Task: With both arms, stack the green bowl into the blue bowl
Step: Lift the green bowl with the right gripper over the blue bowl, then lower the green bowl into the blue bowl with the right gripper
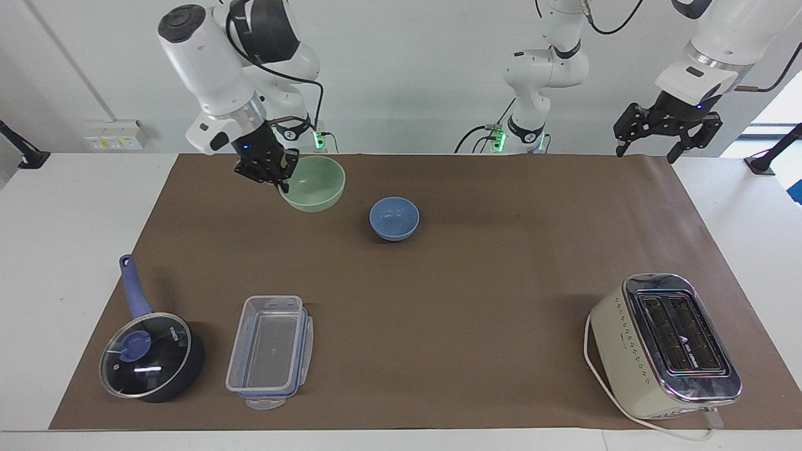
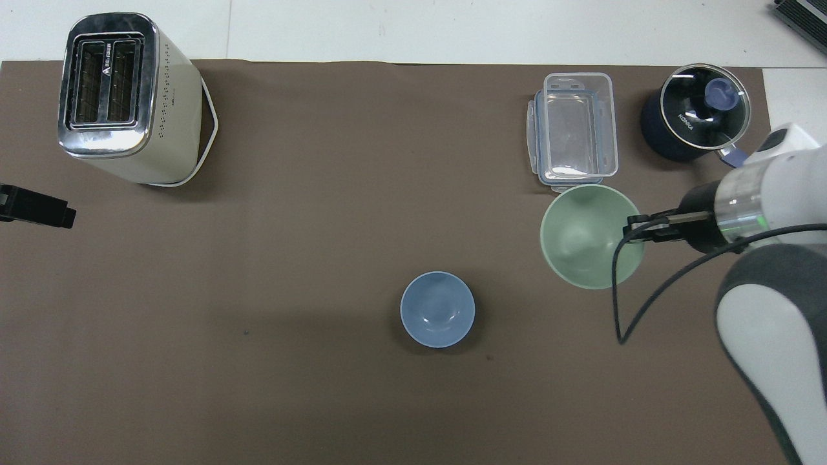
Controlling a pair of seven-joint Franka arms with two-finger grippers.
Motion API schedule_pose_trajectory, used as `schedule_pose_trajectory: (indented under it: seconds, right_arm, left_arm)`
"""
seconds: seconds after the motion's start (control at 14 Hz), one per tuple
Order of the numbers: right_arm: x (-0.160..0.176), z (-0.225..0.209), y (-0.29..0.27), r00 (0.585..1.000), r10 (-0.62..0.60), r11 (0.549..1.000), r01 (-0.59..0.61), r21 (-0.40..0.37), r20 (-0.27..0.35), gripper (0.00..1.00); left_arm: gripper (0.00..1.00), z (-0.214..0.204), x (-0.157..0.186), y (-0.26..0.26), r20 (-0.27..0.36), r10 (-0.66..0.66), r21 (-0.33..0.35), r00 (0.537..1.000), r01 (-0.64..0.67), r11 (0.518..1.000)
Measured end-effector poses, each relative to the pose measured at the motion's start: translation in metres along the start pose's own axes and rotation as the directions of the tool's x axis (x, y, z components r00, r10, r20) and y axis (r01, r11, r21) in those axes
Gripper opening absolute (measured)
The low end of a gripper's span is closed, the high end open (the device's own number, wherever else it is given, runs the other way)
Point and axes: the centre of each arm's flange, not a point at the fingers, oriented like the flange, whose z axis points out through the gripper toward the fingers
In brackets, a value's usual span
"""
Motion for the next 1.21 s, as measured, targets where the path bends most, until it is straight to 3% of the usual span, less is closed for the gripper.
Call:
schedule_pose_trajectory:
  seconds: [0.57,1.21]
  right_arm:
    - [-0.028,0.094,-0.098,0.998,0.053,0.999,-0.053,0.005,-0.016,0.04]
    - [-0.055,0.166,-0.117,0.999,0.012,1.000,-0.012,0.008,-0.052,0.04]
  left_arm:
    - [1.00,0.000,0.000,0.000,0.000,0.000,0.000,1.000,0.000,1.000]
    - [1.00,0.000,0.000,0.000,0.000,0.000,0.000,1.000,0.000,1.000]
